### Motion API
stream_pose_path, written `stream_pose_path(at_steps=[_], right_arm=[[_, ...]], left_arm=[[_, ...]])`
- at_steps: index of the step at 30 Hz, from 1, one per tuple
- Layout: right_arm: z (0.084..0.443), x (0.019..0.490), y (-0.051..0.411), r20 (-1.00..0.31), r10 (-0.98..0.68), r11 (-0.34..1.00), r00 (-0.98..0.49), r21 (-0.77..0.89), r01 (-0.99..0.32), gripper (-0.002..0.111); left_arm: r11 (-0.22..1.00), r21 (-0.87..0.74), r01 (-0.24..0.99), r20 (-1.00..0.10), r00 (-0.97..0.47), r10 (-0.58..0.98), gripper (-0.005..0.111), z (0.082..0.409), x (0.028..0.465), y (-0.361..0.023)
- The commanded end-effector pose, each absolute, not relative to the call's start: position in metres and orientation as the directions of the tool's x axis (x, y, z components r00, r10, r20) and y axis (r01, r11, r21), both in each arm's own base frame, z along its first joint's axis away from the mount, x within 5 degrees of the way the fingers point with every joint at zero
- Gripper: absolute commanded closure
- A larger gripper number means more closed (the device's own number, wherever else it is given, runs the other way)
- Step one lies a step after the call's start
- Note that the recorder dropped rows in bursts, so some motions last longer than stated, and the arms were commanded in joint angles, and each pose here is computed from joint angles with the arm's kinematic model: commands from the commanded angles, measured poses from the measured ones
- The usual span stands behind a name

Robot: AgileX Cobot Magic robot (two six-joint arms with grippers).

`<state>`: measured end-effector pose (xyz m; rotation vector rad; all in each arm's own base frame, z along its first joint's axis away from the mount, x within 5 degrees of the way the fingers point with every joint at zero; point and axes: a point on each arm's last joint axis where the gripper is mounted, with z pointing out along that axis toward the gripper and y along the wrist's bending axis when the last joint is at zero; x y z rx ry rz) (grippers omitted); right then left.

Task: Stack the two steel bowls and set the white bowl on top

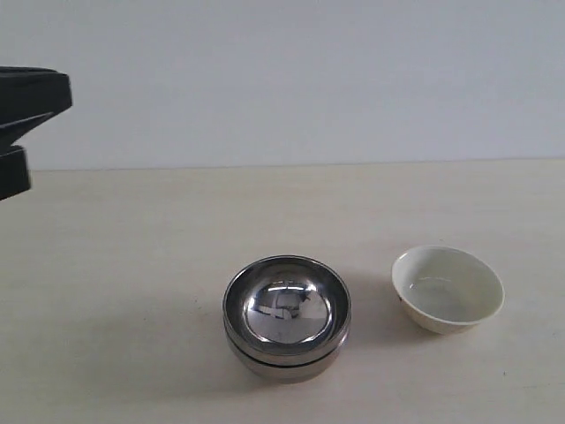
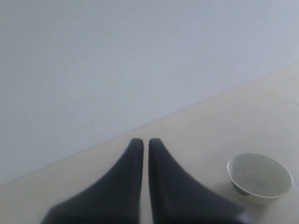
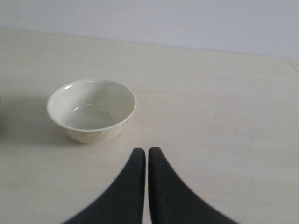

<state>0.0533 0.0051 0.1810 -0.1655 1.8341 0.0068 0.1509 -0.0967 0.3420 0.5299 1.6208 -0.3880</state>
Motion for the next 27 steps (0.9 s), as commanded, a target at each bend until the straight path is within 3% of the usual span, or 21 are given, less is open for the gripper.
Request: stream_pose_path(at_steps=[1, 11, 27], right_arm=[[0.182, 0.053, 0.005, -0.963, -0.120, 0.989, -0.241, -0.095, -0.112, 0.108], [0.182, 0.053, 0.005, -0.963, -0.120, 0.989, -0.241, -0.095, -0.112, 0.108], [0.182, 0.053, 0.005, -0.963, -0.120, 0.989, -0.241, -0.095, -0.112, 0.108]], left_arm=[[0.838, 0.021, 0.546, -0.999, -0.021, 0.039, 0.103, 0.345, 0.126, -0.081], [0.785, -0.019, 0.619, -1.000, -0.012, -0.015, 0.103, 0.353, 0.089, -0.068], [0.786, -0.009, 0.618, -1.000, 0.012, -0.020, 0.103, 0.353, 0.083, -0.064]])
